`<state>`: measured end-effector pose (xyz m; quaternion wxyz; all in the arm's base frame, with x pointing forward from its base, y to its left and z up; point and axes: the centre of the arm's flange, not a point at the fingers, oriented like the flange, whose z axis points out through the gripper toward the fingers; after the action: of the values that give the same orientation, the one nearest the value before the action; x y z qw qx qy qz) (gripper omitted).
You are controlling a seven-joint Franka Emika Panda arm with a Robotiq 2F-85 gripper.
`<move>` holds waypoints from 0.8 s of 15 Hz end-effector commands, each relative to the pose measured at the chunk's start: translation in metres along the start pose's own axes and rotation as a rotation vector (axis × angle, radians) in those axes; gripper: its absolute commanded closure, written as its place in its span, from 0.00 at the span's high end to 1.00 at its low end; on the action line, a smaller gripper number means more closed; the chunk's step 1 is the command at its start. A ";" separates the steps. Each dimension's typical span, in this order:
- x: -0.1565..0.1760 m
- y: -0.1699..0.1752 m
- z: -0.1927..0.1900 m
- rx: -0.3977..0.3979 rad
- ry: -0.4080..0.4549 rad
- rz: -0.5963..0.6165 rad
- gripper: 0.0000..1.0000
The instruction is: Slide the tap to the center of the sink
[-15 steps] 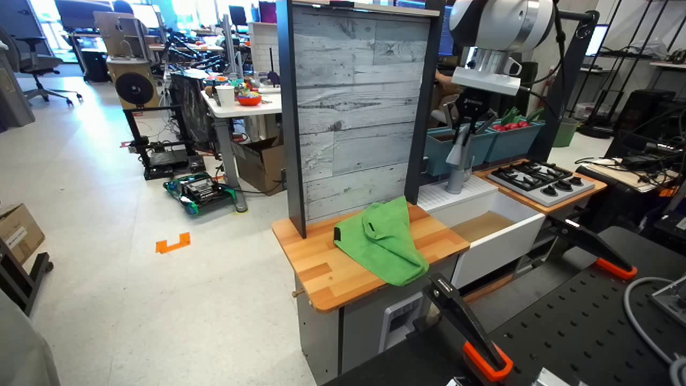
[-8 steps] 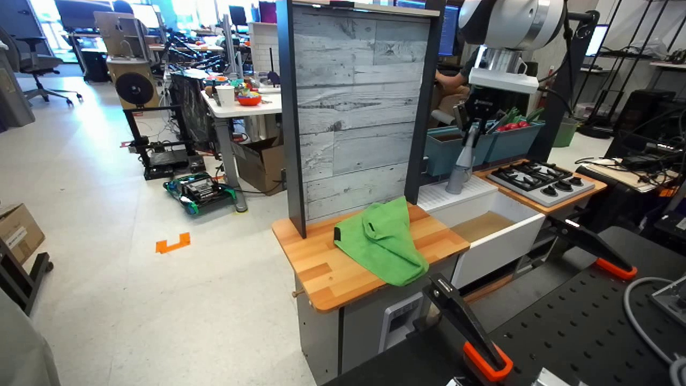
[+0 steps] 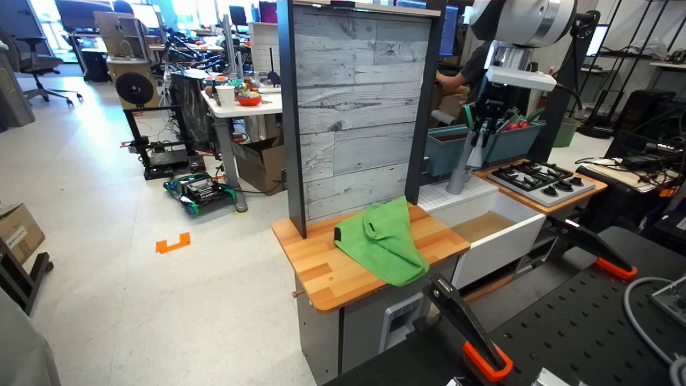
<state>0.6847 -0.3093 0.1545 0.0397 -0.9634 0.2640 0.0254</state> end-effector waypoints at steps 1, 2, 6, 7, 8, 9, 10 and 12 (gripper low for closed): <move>0.031 0.046 -0.021 -0.069 0.001 -0.053 0.06; 0.033 0.049 -0.021 -0.075 -0.003 -0.062 0.06; 0.037 0.055 -0.022 -0.085 -0.017 -0.092 0.06; 0.036 0.056 -0.022 -0.088 -0.018 -0.099 0.06; 0.035 0.055 -0.020 -0.088 -0.023 -0.107 0.09; 0.035 0.055 -0.020 -0.090 -0.025 -0.112 0.48; 0.034 0.054 -0.020 -0.091 -0.027 -0.118 0.49; 0.032 0.056 -0.019 -0.108 -0.029 -0.127 0.60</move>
<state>0.6873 -0.3237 0.1527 0.0372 -0.9752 0.2125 0.0500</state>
